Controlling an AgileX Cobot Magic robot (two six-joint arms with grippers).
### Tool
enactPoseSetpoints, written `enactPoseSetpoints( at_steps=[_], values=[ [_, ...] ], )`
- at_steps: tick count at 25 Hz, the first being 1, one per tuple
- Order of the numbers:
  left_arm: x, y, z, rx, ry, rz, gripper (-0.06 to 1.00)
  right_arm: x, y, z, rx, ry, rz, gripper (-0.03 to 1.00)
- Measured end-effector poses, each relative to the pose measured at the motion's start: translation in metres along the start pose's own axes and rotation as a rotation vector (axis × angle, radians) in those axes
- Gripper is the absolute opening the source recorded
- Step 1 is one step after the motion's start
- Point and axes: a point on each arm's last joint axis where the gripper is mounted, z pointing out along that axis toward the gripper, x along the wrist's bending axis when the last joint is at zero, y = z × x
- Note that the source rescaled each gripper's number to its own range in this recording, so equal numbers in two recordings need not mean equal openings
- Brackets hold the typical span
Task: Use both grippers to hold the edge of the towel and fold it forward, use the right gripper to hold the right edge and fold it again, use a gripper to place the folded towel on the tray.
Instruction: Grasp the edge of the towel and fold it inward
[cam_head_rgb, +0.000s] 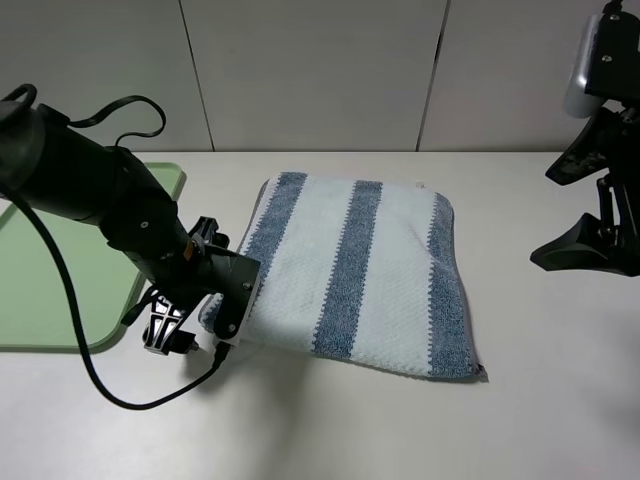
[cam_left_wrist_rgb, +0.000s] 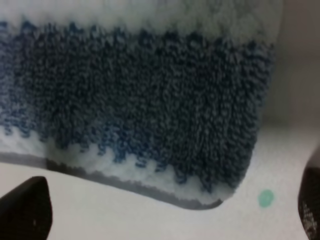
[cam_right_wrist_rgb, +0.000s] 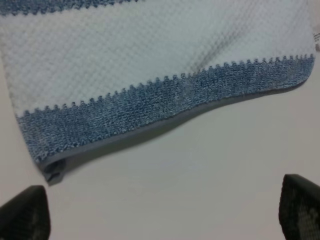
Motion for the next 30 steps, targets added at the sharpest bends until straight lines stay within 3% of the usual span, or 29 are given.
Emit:
enactPoseSetpoints(
  at_steps=[18,26,30],
  values=[
    [0.002,0.002,0.000,-0.015,0.025,0.238,0.95,0.000,0.000,0.000,0.000,0.000,0.000,1.00],
    [0.002,0.002,0.001,-0.015,0.023,0.259,0.94,0.007,-0.011,0.018,0.061,0.076,-0.006,1.00],
    [0.002,0.002,0.001,-0.015,0.022,0.260,0.94,0.011,-0.020,0.033,0.075,0.074,0.000,1.00]
  ],
)
